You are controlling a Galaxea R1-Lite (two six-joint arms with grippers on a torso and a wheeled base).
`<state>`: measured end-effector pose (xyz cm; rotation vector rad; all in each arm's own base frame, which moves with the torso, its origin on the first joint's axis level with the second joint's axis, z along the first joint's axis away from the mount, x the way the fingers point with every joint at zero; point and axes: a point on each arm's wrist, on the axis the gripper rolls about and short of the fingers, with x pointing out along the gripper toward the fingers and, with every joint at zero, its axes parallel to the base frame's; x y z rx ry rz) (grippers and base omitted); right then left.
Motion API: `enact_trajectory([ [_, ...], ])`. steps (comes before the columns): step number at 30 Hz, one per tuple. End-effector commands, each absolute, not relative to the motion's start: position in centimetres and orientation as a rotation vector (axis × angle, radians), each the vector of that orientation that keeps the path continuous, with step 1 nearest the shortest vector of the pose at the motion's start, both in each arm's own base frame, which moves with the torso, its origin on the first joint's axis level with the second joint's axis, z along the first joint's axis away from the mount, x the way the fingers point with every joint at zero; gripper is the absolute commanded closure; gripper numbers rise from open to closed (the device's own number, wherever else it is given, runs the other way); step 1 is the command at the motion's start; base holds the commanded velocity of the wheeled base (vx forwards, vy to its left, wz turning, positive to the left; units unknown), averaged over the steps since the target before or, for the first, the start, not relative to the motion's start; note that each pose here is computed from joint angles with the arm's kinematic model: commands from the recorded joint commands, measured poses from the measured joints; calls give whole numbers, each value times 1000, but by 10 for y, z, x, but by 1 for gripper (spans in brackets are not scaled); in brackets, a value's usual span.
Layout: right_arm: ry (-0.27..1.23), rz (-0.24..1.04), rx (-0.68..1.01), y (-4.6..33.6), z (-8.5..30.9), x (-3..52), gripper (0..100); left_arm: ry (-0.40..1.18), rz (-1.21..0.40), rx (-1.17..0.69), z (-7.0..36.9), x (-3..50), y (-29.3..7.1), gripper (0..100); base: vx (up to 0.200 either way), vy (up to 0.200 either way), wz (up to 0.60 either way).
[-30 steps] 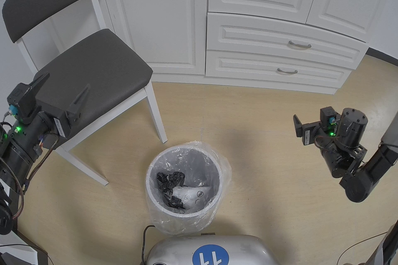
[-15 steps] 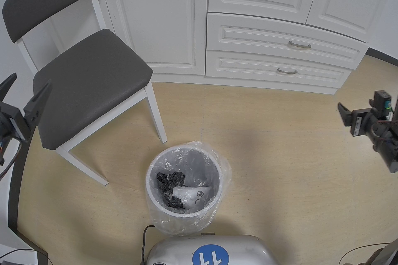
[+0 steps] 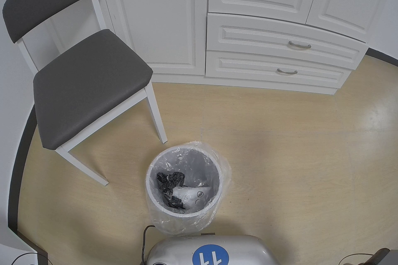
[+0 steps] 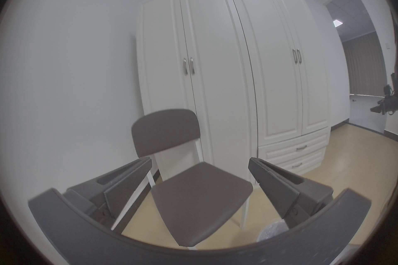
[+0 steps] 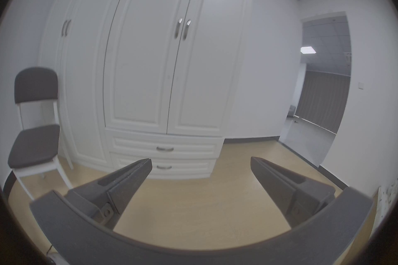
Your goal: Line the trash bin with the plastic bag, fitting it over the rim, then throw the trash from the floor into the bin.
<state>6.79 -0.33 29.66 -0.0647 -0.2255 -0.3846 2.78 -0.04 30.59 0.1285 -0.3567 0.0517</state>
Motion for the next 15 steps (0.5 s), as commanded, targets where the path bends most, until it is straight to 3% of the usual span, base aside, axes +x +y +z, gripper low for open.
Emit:
enact_trajectory([
  [1, -429, -430, -12, -11, 319, -9, 0, -506, 93, 107, 326, -23, 7, 0, 0, 0, 0],
  [8, -535, -431, 16, -15, 316, -69, 0, -570, 120, 102, 328, -54, 10, 0, 0, 0, 0],
  [15, -612, -491, 18, -9, 285, -115, 0, -628, 104, 118, 323, -100, 11, 0, 0, 0, 0],
])
